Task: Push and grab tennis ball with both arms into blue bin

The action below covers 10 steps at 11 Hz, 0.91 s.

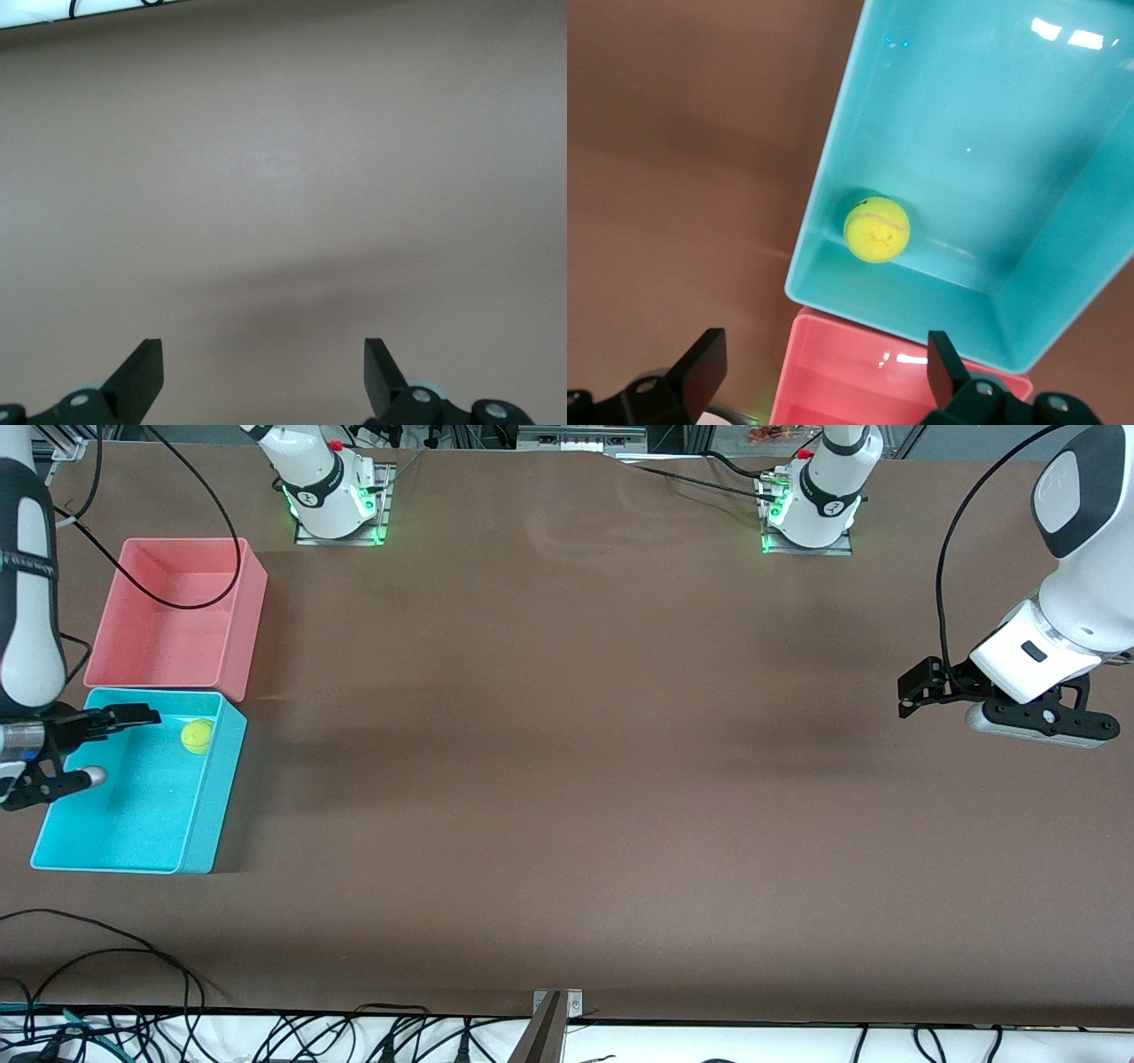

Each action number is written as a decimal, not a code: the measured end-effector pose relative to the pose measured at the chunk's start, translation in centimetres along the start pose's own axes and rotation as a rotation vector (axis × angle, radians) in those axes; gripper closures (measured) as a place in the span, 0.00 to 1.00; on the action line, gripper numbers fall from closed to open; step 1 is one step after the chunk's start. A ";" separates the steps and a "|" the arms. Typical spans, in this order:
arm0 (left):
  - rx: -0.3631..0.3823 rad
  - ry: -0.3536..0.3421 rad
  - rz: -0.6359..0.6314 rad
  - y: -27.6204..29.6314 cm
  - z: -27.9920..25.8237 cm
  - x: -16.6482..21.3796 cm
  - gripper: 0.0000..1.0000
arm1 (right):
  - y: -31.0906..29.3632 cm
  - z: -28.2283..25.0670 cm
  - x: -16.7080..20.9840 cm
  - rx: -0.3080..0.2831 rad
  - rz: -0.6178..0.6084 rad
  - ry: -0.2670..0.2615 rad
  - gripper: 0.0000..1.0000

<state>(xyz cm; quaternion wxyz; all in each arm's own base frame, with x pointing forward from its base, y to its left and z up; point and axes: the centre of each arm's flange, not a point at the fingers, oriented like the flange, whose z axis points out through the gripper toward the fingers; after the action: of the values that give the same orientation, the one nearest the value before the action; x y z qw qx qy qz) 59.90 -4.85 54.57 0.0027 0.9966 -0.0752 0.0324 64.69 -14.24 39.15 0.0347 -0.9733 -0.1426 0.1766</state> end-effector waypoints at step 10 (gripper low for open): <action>0.000 0.003 0.000 0.0 -0.2 0.0 0.00 | -5.8 -7.2 -1.6 -0.208 0.085 -0.022 0.00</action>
<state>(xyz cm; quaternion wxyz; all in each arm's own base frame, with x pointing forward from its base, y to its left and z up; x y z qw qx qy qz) 59.89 -4.86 54.73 0.0026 0.9966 -0.0753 0.0340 64.27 -9.29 47.09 -0.0755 -0.9748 -0.1190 0.1729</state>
